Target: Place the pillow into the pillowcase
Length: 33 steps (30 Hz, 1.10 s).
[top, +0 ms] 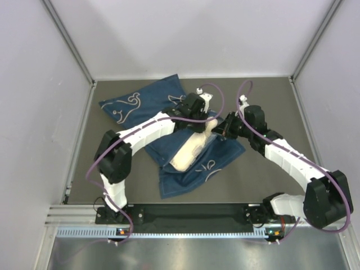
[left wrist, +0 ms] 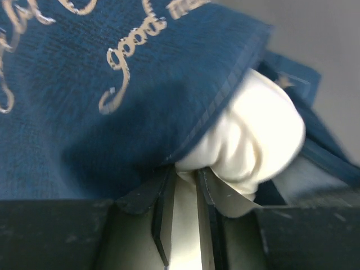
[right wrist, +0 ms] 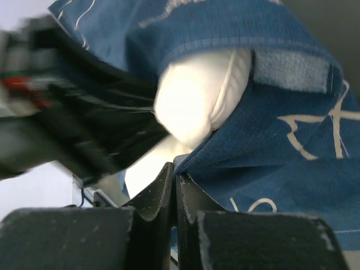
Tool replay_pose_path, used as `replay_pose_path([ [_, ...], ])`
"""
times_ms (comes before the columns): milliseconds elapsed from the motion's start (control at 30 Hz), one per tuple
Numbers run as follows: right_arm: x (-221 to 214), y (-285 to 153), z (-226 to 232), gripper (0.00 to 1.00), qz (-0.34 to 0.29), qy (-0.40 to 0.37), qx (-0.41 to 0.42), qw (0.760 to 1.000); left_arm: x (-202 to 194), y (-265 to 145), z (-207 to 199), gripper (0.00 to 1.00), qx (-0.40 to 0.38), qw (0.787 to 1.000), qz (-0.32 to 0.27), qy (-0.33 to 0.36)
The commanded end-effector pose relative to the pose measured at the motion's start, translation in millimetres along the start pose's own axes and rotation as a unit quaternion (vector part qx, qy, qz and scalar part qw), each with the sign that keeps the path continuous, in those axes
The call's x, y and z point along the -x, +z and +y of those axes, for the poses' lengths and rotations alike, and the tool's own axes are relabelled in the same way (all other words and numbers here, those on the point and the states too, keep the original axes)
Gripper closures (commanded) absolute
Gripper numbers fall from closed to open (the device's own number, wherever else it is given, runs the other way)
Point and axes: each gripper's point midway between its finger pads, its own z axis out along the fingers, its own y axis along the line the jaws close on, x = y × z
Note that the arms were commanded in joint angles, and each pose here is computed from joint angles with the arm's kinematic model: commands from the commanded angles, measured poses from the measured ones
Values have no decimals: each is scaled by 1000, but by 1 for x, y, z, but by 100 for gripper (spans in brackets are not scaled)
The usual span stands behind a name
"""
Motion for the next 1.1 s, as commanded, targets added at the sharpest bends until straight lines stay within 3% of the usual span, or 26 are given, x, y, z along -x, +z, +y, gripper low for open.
replay_pose_path([
  [0, 73, -42, 92, 100, -104, -82, 108, 985, -52, 39, 33, 74, 47, 994, 92, -21],
  [133, 95, -55, 116, 100, -118, -97, 118, 981, -71, 49, 28, 73, 20, 993, 116, -25],
  [267, 94, -52, 123, 100, -93, -88, 127, 984, -75, 58, 30, 73, 19, 991, 123, -41],
  [600, 61, -48, 120, 100, -72, -52, 159, 983, -45, 85, 32, 75, 1, 993, 92, -76],
  [900, 104, -70, 193, 100, -88, -81, 207, 971, -55, 107, 30, 76, 0, 989, 110, -95],
  [1067, 122, -69, 183, 100, -95, -103, 153, 978, -55, 86, 36, 78, 14, 991, 102, -91],
])
